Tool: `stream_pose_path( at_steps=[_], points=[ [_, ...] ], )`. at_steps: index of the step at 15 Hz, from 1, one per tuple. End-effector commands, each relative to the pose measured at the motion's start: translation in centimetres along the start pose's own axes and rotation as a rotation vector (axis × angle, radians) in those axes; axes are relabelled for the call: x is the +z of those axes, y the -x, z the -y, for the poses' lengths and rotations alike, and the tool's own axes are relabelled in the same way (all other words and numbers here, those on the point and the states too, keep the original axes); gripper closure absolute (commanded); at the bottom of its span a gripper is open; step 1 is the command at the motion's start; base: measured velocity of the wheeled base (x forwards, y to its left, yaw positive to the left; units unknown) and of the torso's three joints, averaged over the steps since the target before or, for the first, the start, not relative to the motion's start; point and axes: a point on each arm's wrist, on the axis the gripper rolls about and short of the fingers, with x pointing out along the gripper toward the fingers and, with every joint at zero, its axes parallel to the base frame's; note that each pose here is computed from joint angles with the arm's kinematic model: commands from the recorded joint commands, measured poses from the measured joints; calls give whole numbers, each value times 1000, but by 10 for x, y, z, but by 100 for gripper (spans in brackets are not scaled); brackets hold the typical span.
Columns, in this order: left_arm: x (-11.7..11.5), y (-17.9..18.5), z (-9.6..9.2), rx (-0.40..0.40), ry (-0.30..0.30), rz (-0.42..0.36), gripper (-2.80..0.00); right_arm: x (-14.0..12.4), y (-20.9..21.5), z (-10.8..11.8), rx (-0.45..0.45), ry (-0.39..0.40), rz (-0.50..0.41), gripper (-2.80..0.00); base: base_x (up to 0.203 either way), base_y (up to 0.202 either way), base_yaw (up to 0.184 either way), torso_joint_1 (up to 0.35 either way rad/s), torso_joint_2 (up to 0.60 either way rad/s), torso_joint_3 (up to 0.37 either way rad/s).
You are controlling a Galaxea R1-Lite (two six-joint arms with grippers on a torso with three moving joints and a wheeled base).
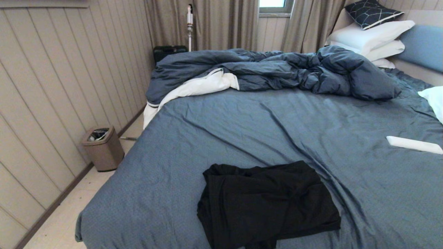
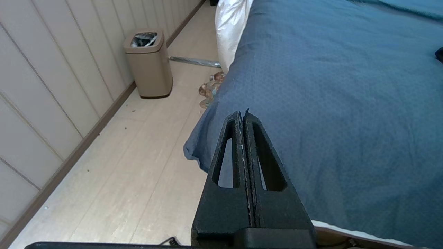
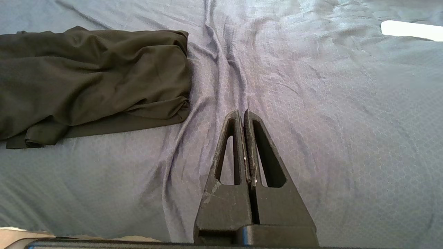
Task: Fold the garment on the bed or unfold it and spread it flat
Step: Unford the black T-shirt
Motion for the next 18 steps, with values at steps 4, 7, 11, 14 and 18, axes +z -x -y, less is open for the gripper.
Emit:
stream_pose_path(
  at_steps=[4,7,11,14,18],
  points=[
    [1,0,0,4,-9,9,0,0,0,0,1,0,-1,0,0,0,0,0,0,0],
    [12,1,0,-7,-11,117,0,0,0,0,1,-2,-1,0,0,0,0,0,0,0],
    [18,2,0,-18,-26,180,0,0,0,0,2,-2,-1,0,0,0,0,0,0,0],
    [19,2,0,-18,-24,182,0,0,0,0,2,0,-1,0,0,0,0,0,0,0],
    [19,2,0,-16,4,182,0,0,0,0,2,0,-1,0,0,0,0,0,0,0]
  ],
)
